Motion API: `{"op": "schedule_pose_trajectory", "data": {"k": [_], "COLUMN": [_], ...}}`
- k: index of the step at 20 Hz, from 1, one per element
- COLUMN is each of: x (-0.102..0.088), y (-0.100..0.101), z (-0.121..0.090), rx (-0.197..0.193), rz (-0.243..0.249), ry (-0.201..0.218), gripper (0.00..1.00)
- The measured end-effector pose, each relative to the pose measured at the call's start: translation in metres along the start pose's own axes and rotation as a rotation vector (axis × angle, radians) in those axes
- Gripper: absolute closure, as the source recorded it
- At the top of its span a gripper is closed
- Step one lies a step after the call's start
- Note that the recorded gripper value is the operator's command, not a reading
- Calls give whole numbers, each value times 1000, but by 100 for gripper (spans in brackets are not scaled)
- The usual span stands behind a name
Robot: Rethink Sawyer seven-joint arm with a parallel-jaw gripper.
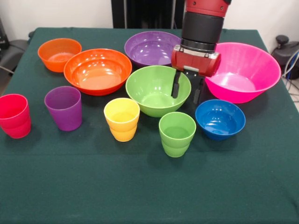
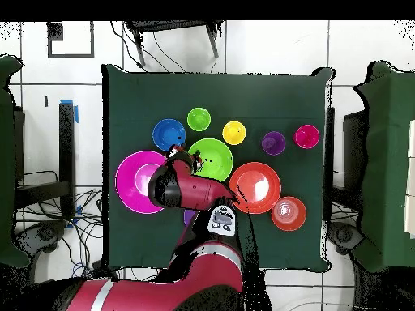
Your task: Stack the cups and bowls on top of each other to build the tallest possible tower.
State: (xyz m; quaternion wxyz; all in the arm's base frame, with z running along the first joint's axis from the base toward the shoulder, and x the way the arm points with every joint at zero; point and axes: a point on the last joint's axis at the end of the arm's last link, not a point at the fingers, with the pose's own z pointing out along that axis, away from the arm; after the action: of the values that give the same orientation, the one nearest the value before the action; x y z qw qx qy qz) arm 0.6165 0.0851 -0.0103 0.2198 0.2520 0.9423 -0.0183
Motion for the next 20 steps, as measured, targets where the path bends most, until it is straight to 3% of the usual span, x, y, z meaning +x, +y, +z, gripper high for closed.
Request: {"op": "schedule_pose_trajectory", "data": {"k": [20], "x": [5], "y": [-1], "z": [2], "rx": [5], "rz": [-5], "ry": [6], "gripper": [0]}}
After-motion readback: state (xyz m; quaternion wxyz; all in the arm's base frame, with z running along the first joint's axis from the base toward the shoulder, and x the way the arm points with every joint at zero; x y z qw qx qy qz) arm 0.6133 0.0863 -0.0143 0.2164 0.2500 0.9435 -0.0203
